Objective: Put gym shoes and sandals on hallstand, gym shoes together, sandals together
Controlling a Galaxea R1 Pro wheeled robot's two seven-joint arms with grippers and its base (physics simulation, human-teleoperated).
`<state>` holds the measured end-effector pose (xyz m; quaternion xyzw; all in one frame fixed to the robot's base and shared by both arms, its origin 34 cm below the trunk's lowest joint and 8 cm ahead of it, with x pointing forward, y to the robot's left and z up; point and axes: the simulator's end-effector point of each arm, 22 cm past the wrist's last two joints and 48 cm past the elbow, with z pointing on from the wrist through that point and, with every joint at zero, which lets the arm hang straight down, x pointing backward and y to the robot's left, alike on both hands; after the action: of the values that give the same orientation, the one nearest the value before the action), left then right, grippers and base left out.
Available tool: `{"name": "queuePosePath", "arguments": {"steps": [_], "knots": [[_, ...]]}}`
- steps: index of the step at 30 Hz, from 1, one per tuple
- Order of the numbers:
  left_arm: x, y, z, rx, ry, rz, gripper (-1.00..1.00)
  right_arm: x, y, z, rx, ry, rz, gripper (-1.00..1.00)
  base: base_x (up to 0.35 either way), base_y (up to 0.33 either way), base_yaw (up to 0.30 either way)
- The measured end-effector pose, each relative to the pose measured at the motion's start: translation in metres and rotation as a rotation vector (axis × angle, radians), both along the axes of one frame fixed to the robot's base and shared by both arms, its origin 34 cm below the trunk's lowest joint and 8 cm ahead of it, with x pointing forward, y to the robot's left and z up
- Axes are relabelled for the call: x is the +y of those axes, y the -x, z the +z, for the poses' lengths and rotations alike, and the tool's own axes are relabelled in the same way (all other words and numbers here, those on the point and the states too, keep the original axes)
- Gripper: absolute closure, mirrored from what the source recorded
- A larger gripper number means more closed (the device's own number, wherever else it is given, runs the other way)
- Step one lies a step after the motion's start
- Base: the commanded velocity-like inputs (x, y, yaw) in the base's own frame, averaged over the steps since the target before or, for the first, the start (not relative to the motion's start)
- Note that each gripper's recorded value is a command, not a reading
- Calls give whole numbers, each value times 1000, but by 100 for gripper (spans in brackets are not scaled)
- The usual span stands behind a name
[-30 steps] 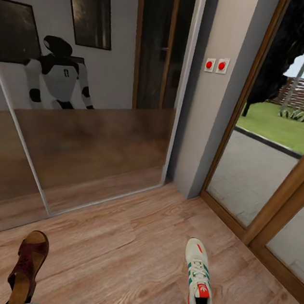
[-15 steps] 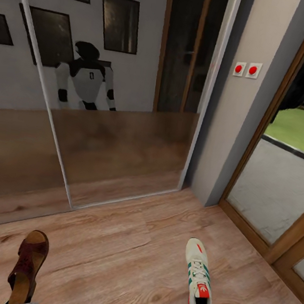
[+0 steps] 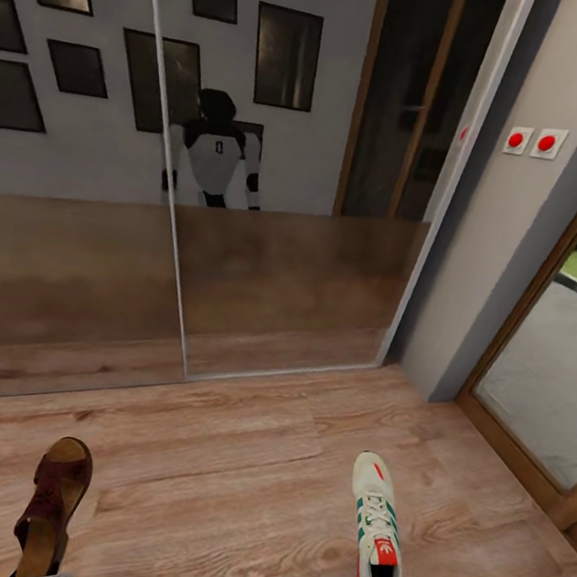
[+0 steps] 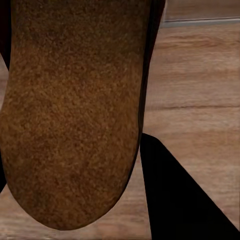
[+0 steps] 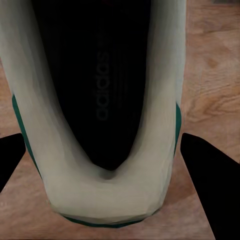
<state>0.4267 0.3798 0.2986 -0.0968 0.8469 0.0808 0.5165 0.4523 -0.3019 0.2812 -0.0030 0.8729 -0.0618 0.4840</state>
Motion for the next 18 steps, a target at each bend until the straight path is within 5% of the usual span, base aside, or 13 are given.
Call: {"name": "queuePosePath", "arguments": {"steps": [18], "knots": [[1, 0, -1, 5, 0, 2, 100, 0, 0, 0, 0, 0, 0, 100, 0, 0, 279]]}}
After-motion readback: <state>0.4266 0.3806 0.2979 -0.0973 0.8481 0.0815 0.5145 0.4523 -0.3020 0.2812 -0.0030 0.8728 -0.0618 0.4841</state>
